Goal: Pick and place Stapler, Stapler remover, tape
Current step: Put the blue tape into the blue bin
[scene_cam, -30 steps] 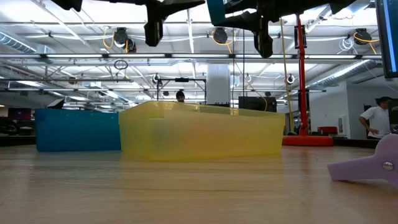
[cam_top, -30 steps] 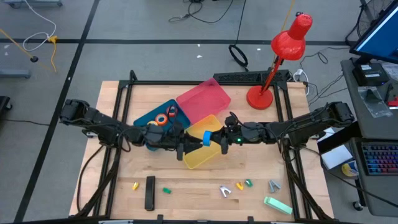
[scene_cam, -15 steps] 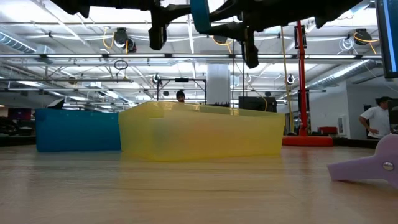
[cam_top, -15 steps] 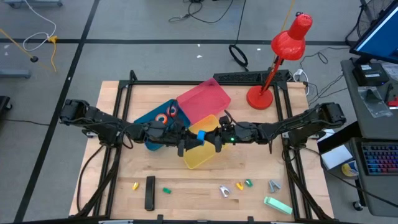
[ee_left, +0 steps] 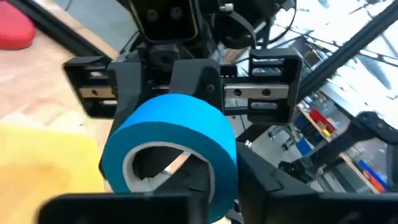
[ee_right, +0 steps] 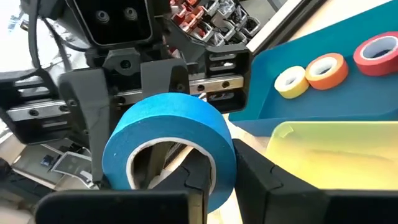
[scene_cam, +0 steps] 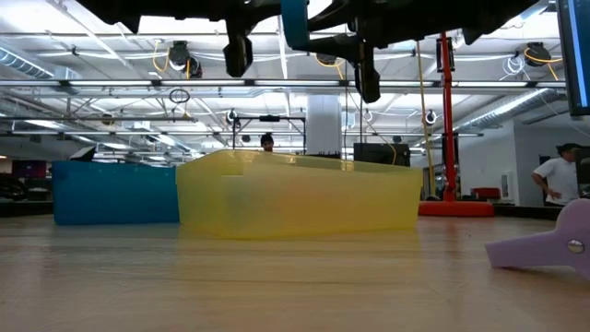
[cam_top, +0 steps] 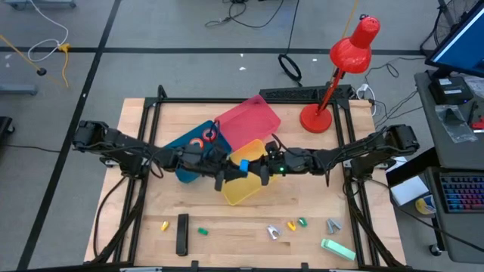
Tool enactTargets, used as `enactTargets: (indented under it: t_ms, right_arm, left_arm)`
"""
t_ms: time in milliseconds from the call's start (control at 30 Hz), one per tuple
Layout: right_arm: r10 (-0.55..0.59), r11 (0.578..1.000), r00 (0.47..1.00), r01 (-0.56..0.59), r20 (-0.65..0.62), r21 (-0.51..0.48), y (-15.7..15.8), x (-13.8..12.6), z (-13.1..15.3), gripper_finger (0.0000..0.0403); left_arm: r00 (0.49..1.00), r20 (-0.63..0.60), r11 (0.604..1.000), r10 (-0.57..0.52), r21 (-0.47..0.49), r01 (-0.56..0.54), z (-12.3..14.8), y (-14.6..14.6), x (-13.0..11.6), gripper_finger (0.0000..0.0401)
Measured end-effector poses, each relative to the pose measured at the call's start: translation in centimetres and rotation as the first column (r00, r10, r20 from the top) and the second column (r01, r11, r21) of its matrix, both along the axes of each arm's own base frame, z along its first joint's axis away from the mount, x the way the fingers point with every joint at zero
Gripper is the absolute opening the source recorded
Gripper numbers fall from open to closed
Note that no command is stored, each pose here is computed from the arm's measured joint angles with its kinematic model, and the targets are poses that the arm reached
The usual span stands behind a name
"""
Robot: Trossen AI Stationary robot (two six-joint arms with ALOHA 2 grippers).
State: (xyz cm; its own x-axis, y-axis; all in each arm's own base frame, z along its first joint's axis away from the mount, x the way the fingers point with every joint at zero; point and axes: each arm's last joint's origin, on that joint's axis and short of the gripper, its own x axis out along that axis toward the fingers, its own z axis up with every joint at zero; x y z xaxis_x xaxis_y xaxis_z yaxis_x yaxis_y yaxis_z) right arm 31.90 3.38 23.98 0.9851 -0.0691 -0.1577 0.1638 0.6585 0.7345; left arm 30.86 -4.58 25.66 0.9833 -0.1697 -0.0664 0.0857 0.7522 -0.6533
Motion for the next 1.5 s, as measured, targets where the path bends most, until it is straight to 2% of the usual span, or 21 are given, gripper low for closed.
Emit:
enactTargets:
  t_ms: [100, 233, 367, 500, 700, 900, 1033, 1167, 1300, 1467, 1500]
  right_arm:
    - [0.019, 0.999, 1.0, -0.019, -0.005, -0.051, 0.0, 0.0, 0.0, 0.0054]
    - [0.113, 0.989, 0.993, -0.116, -0.039, -0.094, 0.2, 0.0, -0.4, 0.0075]
    - [0.18, 0.98, 0.979, -0.186, -0.093, -0.066, 0.4, -0.2, -0.9, 0.0092]
    - [0.232, 0.97, 0.962, -0.24, -0.141, -0.043, 0.5, -0.4, -1.3, 0.0108]
    - [0.303, 0.951, 0.942, -0.309, -0.142, -0.022, 0.8, -0.4, -1.3, 0.012]
    - [0.307, 0.95, 0.944, -0.312, -0.118, -0.027, 0.9, -0.3, -1.1, 0.0118]
    - [0.307, 0.95, 0.944, -0.312, -0.117, -0.026, 0.9, -0.3, -1.1, 0.0117]
    - [0.306, 0.95, 0.945, -0.31, -0.118, -0.024, 0.9, -0.3, -1.1, 0.0116]
    - [0.303, 0.951, 0.945, -0.308, -0.118, -0.026, 0.9, -0.3, -1.1, 0.0116]
    - [0.298, 0.952, 0.947, -0.303, -0.116, -0.031, 0.9, -0.3, -1.1, 0.0116]
    - [0.297, 0.953, 0.948, -0.302, -0.116, -0.031, 0.8, -0.3, -1.1, 0.0116]
  left_arm:
    - [0.999, -0.009, 0.999, -0.035, 0.008, 0.035, -0.1, 0.4, 0.0, 0.0039]
    - [0.991, -0.092, 0.995, -0.1, -0.01, 0.1, -0.8, 0.9, 0.0, 0.0039]
    - [0.961, -0.228, 0.988, -0.156, -0.049, 0.148, -2.0, 1.0, -0.4, 0.0039]
    - [0.894, -0.42, 0.988, -0.155, -0.071, 0.138, -3.9, 1.1, -1.2, 0.0039]
    - [0.79, -0.608, 0.997, -0.074, -0.068, 0.04, -4.8, 1.9, -3.0, 0.0039]
    - [0.816, -0.577, 0.999, 0.036, 0.0, -0.044, -3.1, 3.2, -3.9, 0.0039]
    - [0.776, -0.612, 0.987, 0.154, 0.06, -0.148, -2.2, 4.5, -5.5, 0.0039]
    - [0.626, -0.735, 0.959, 0.262, 0.126, -0.254, -2.8, 5.6, -7.9, 0.0039]
    - [0.513, -0.8, 0.937, 0.311, 0.167, -0.308, -3.2, 6.5, -9.2, 0.0039]
    - [0.508, -0.79, 0.926, 0.344, 0.196, -0.322, -3.7, 7.9, -8.5, 0.0039]
    - [0.522, -0.776, 0.923, 0.355, 0.2, -0.329, -3.7, 8.4, -8.2, 0.0039]
